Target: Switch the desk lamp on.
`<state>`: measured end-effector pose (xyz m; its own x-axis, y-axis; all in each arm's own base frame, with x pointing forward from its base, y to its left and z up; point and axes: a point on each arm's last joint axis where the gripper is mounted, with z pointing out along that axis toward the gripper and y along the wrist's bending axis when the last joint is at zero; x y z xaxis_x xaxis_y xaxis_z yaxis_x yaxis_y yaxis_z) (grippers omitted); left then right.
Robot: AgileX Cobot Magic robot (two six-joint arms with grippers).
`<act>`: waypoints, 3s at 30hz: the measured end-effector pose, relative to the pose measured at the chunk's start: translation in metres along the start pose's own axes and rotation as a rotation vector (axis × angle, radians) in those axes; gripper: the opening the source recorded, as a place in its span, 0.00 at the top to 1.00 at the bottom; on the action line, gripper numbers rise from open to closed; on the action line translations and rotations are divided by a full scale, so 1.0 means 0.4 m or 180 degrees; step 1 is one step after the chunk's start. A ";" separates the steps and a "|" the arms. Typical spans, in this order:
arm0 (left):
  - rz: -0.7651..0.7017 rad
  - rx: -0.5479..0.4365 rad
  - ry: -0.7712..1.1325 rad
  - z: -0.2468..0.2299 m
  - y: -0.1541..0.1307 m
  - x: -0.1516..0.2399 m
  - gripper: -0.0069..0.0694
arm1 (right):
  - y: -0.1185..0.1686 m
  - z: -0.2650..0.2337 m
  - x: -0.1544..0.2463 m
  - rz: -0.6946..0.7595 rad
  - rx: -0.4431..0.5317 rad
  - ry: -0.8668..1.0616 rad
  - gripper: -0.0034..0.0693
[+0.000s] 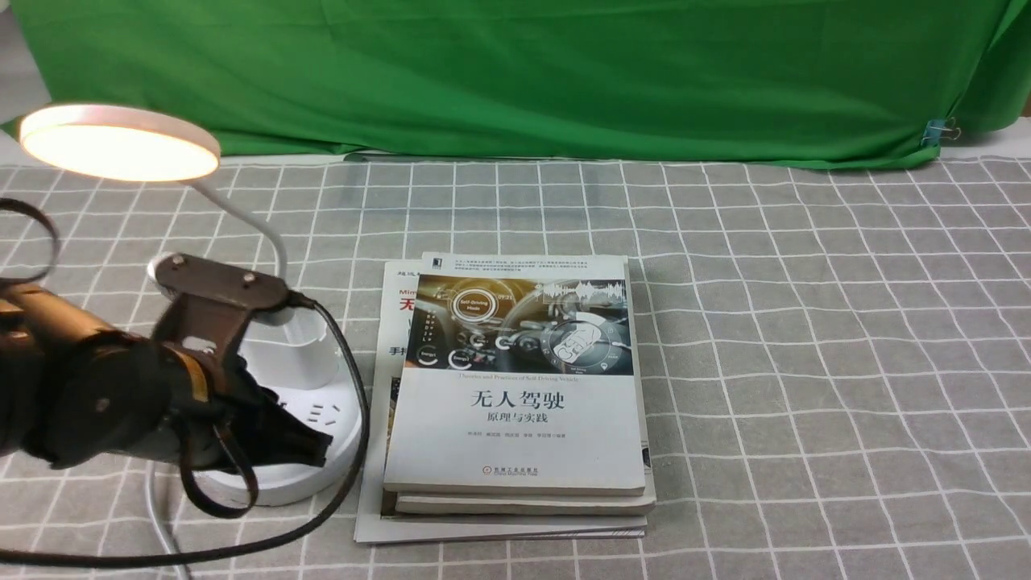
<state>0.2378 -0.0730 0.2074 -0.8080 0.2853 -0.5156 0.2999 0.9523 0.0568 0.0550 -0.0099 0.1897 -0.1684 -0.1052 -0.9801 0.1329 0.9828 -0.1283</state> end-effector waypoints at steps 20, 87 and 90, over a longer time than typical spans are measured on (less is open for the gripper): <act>-0.0489 0.0279 -0.1102 -0.341 0.000 0.201 0.89 | 0.000 0.000 0.000 0.0000 0.0000 0.0000 0.62; -0.0533 -0.1076 -0.2672 -0.215 0.045 0.446 0.89 | 0.000 0.000 0.000 0.0000 0.0000 0.0003 0.62; -0.0533 -0.1076 -0.2672 -0.215 0.045 0.446 0.89 | 0.000 0.000 0.000 0.0000 0.0000 0.0003 0.62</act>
<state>0.0554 0.0043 0.1899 -0.1546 0.0942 -0.9835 -0.0585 0.9928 0.1043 0.0550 -0.0099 0.1896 -0.1693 -0.1050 -0.9800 0.1329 0.9828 -0.1283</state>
